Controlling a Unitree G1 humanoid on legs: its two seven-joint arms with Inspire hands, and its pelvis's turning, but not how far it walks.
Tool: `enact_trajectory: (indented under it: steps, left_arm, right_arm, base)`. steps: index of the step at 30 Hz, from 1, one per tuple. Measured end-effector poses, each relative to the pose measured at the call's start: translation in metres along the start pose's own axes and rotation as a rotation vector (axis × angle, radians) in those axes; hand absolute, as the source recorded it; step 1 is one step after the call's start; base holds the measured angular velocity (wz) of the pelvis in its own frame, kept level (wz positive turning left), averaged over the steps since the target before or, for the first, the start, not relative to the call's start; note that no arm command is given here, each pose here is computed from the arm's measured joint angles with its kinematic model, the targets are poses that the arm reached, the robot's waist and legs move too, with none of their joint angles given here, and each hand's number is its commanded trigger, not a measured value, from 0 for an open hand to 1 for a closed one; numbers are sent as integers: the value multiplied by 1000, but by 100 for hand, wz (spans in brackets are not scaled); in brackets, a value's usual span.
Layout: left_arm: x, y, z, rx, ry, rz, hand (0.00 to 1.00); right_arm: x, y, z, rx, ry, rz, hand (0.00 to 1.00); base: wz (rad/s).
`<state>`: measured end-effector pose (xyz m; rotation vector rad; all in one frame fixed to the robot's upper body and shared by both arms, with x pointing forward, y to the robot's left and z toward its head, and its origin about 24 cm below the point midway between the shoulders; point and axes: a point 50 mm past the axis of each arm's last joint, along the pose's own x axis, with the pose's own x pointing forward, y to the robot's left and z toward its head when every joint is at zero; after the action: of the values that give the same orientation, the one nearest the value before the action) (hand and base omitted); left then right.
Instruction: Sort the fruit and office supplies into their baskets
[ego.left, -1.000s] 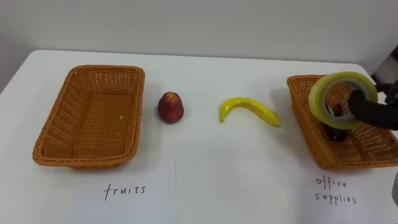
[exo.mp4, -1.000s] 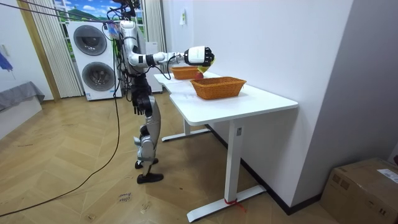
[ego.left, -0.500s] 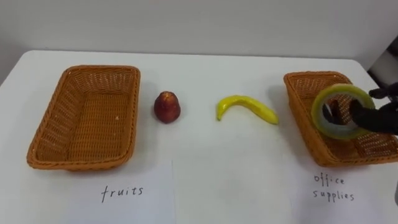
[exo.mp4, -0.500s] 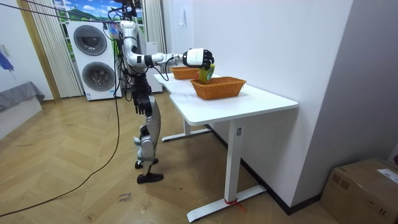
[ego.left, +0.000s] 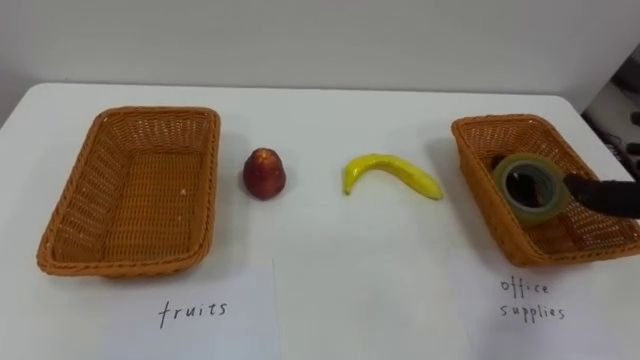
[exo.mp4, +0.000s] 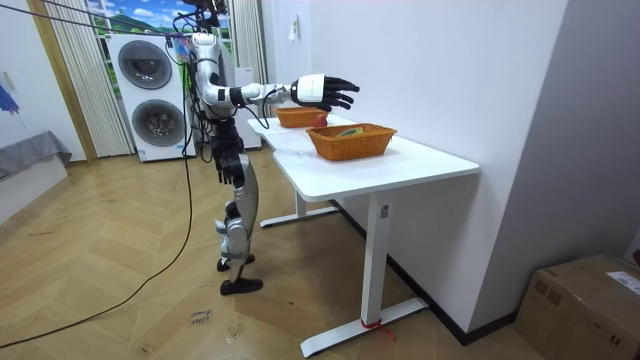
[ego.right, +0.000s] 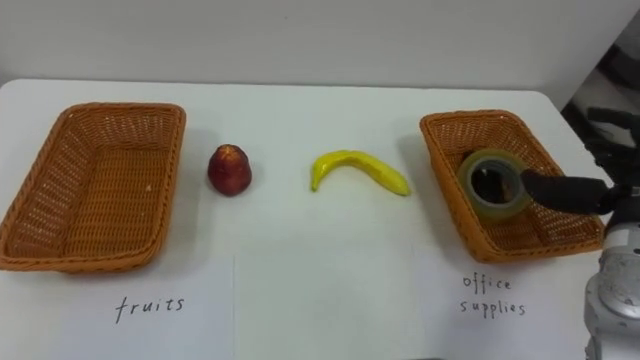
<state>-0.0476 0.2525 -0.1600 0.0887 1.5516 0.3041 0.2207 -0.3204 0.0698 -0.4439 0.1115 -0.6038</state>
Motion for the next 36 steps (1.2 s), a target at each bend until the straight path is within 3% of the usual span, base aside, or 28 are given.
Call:
enact_trajectory:
  steps: [36]
  left_arm:
    - [0, 0, 2, 1, -7, 3, 0]
  right_arm:
    - [-1, -2, -6, -2, 25, -30, 0]
  base:
    - [0]
